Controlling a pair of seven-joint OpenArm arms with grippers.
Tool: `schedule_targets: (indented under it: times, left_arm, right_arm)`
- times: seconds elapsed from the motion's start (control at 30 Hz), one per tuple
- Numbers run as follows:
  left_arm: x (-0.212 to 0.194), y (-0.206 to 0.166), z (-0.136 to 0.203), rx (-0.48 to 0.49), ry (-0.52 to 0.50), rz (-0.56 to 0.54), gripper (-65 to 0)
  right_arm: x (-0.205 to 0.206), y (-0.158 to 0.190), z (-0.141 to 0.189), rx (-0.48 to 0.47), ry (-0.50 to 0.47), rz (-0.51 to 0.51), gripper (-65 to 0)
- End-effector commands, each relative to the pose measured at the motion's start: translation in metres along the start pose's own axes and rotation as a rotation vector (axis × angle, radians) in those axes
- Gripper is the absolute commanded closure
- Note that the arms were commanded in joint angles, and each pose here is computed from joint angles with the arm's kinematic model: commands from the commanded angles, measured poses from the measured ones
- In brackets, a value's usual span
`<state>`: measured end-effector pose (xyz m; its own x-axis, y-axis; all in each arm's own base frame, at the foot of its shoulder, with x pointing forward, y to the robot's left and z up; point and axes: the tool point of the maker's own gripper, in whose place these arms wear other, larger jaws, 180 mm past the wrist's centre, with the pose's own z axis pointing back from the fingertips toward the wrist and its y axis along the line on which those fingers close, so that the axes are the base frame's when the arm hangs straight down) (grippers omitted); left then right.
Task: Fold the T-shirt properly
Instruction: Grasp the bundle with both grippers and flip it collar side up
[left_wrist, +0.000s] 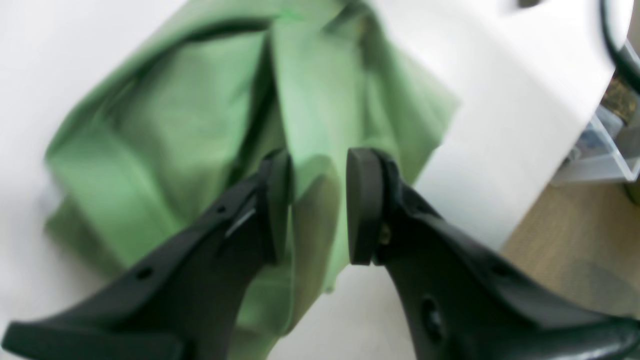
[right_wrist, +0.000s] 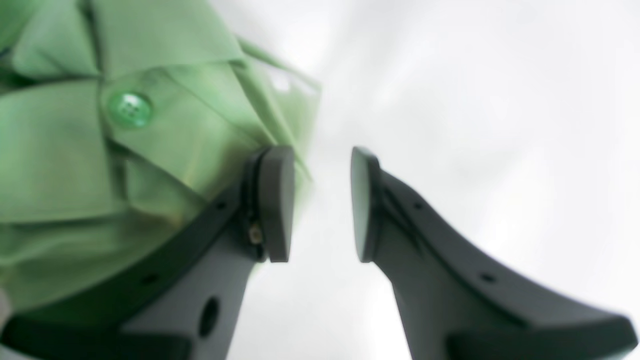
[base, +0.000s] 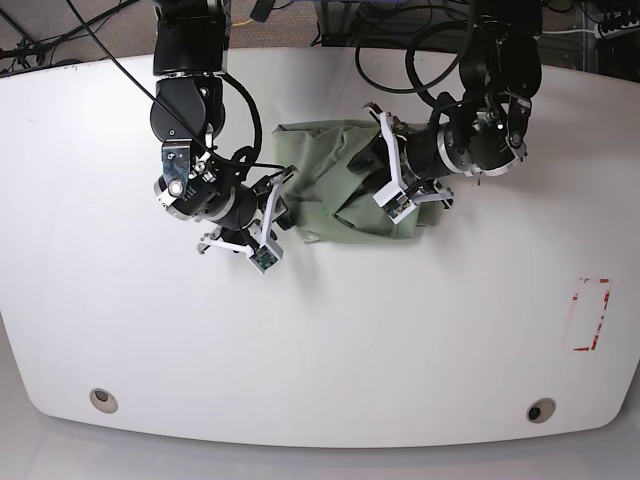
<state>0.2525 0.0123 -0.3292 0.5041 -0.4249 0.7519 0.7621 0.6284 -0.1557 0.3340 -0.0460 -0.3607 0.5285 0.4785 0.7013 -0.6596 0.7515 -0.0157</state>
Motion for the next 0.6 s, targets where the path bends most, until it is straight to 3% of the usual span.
schedule_targets:
  times: [0.0, 0.27, 0.57]
  left_arm:
    - [-0.007, 0.002, 0.006, 0.017, 0.011, -0.010, -17.2]
    - [-0.055, 0.032, 0.018, 0.106, 0.154, 0.006, -17.2]
    - [-0.119, 0.101, 0.023, 0.226, 0.284, 0.121, -17.2]
  right_arm:
    - [0.019, 0.002, -0.001, 0.020, -0.073, -0.006, -17.6]
    - [0.002, 0.018, -0.026, 0.094, -0.071, -0.062, -17.6]
    - [-0.009, 0.036, -0.039, 0.150, -0.067, -0.076, -17.6]
